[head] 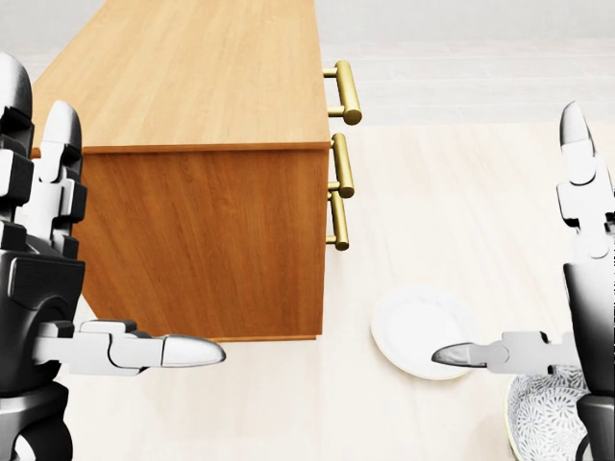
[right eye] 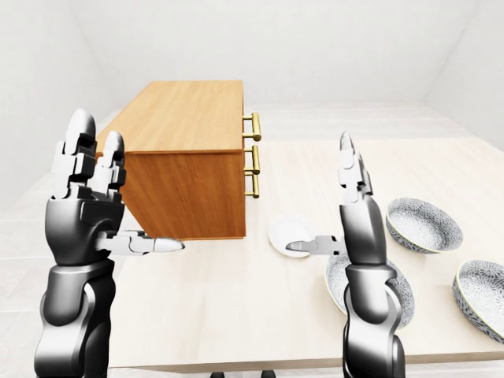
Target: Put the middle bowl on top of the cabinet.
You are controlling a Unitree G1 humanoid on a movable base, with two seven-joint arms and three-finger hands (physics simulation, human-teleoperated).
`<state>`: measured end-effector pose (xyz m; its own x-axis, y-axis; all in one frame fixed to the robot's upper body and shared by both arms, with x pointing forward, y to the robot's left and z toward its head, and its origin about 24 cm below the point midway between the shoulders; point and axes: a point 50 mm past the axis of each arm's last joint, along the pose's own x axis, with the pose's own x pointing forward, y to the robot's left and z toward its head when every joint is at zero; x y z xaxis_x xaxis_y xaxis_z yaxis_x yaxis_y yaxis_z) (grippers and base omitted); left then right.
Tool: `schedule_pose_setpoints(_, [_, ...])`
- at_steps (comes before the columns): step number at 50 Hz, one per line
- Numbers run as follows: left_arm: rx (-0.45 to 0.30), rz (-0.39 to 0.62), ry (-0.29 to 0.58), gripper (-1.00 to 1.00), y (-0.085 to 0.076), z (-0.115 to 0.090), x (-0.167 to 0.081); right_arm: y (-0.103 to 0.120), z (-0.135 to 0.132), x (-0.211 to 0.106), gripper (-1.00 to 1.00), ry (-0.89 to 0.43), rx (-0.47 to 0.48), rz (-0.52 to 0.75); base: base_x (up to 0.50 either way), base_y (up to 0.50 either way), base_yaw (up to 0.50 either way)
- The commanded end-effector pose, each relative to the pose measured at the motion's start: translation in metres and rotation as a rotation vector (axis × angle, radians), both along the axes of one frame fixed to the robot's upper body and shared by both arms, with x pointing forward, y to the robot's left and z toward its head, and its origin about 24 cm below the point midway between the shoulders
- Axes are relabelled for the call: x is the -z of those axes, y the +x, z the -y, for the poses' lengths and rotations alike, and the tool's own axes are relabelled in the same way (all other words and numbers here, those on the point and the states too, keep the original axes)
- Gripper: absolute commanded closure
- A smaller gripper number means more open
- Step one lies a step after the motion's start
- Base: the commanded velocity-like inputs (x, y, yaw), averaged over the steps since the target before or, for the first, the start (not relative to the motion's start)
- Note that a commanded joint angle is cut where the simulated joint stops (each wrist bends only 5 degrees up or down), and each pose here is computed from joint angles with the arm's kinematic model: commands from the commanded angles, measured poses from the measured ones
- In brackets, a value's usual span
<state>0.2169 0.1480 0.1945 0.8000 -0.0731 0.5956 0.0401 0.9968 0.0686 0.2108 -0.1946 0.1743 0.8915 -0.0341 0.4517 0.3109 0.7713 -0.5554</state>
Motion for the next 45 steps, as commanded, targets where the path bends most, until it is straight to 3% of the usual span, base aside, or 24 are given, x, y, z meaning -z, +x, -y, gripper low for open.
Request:
schedule_pose_setpoints(1, [0.004, -0.015, 0.0, -1.0, 0.001, 0.0, 0.003, 0.0, -0.001, -0.005, -1.0, -0.084, 0.036, 0.002, 0.0, 0.0, 0.0])
schedule_pose_setpoints(12, [0.012, -0.022, 0.002, -1.0, 0.0, 0.001, 0.004, -0.001, -0.004, -0.01, -1.0, -0.164, 0.057, 0.004, 0.0, 0.0, 0.0])
schedule_pose_setpoints(21, [0.015, -0.049, 0.004, -1.0, 0.005, 0.002, 0.01, 0.0, -0.011, -0.025, -1.0, -0.352, 0.076, 0.01, 0.0, 0.0, 0.0])
schedule_pose_setpoints(26, [0.016, -0.026, 0.004, -1.0, 0.003, 0.003, 0.005, 0.0, -0.011, -0.027, -1.0, -0.371, 0.08, -0.001, 0.0, 0.0, 0.0])
schedule_pose_setpoints(33, [0.016, -0.034, 0.008, -1.0, 0.005, 0.003, 0.006, 0.005, 0.0, -0.002, -1.0, -0.421, 0.175, -0.104, 0.0, 0.0, 0.0])
schedule_pose_setpoints(35, [0.019, -0.031, 0.005, -1.0, 0.003, 0.004, 0.006, 0.004, -0.001, -0.005, -1.0, -0.348, 0.161, -0.085, 0.0, 0.0, 0.0])
schedule_pose_setpoints(39, [0.019, -0.059, 0.005, -1.0, 0.004, 0.004, 0.012, 0.004, 0.001, -0.005, -1.0, -0.396, 0.185, -0.096, 0.0, 0.0, 0.0])
schedule_pose_setpoints(40, [0.019, -0.055, 0.006, -1.0, 0.003, 0.004, 0.011, 0.005, 0.005, -0.003, -1.0, -0.468, 0.228, -0.111, 0.0, 0.0, 0.0])
schedule_pose_setpoints(45, [0.012, -0.052, 0.005, -1.0, 0.003, 0.003, 0.011, 0.005, 0.006, -0.008, -1.0, -0.485, 0.245, -0.111, 0.0, 0.0, 0.0])
